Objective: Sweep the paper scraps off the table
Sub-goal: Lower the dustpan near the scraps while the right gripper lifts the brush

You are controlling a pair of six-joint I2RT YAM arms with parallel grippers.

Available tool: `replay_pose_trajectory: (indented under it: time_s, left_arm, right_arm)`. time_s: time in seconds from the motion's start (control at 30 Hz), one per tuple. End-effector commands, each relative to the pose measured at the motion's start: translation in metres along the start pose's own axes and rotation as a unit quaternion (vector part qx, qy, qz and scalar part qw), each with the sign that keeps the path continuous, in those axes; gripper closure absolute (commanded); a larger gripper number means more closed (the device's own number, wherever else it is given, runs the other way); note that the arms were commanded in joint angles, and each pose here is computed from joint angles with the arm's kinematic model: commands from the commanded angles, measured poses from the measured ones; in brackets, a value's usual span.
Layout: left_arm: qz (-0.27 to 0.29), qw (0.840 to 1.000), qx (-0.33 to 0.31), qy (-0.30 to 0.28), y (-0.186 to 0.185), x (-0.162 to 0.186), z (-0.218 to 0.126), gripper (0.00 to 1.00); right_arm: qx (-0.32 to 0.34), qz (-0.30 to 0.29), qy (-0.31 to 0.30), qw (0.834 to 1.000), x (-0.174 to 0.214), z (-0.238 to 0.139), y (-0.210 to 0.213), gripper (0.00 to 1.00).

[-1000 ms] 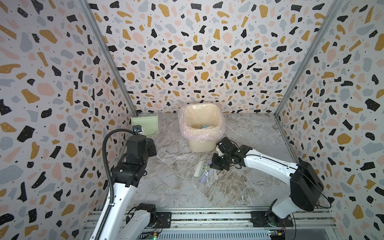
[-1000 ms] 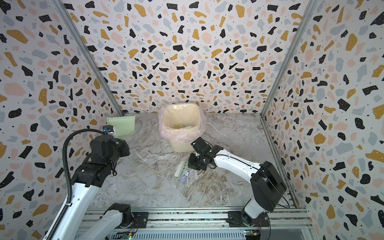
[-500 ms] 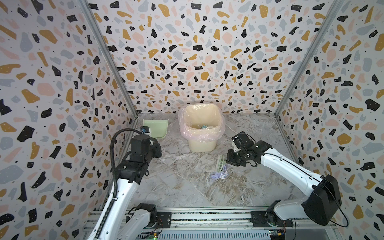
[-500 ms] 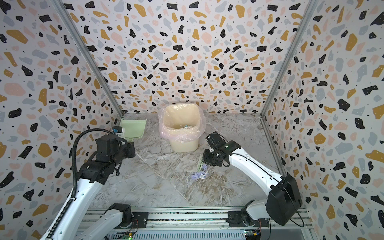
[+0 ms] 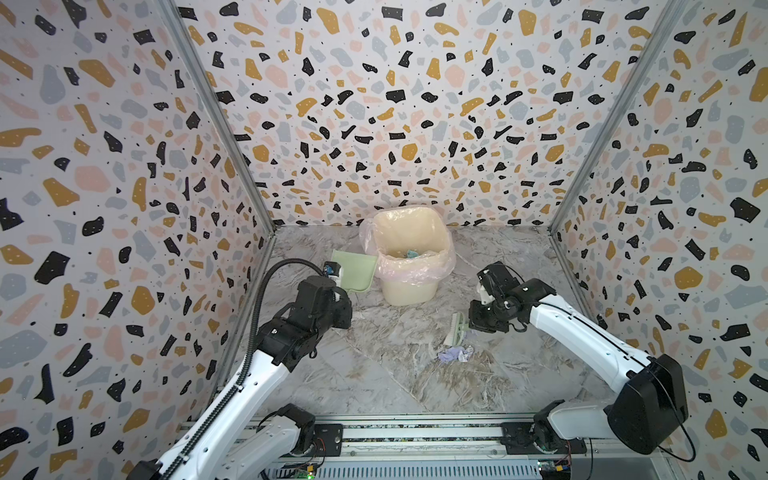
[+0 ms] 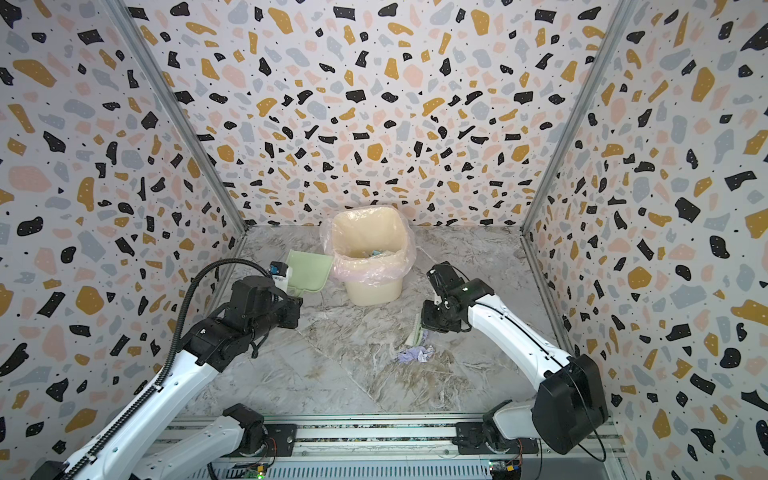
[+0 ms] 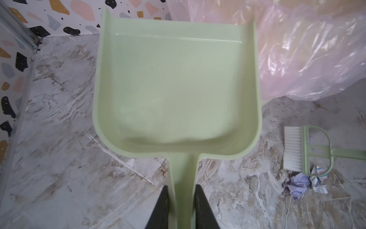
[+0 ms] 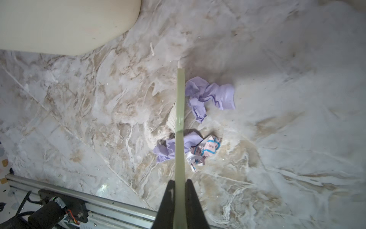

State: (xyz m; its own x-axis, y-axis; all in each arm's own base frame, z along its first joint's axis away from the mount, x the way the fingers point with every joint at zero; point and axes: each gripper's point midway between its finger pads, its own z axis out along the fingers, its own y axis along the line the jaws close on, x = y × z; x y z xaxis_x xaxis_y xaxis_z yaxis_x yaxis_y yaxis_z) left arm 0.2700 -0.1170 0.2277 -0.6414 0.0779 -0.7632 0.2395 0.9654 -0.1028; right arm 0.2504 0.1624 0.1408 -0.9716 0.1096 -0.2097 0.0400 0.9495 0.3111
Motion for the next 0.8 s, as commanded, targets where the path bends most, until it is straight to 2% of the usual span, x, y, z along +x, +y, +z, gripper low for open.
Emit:
replay_pose_trajectory:
  time_s: [0.0,0.13,0.4,0.53,0.63,0.77]
  left_arm:
    - [0.01,0.999,0.027,0.013,-0.019,0.008,0.006,1.0]
    - [0.024,0.997,0.056,0.04,-0.042,0.025,0.011,1.0]
    - [0.044,0.992,0.092,0.076,-0.074,0.056,0.001,1.0]
    - [0.032,0.994,0.08,0.074,-0.069,0.059,-0.013,1.0]
    - [0.019,0.996,0.046,0.078,-0.053,0.062,-0.022,1.0]
    - [0.006,0.992,0.068,0.105,-0.057,0.083,-0.023,1.0]
  right_arm:
    - [0.037,-0.018,0.006,0.999,0.005,-0.012,-0.03,1.0]
    - [0.044,-0.018,-0.008,0.999,-0.005,-0.026,-0.042,1.0]
    - [0.012,-0.047,-0.027,0.998,-0.008,-0.057,-0.025,1.0]
    - [0.01,-0.06,-0.039,0.997,-0.007,-0.071,-0.018,1.0]
    - [0.012,-0.072,-0.036,0.997,-0.004,-0.073,-0.012,1.0]
    - [0.013,-0.091,-0.039,0.995,-0.003,-0.07,-0.005,1.0]
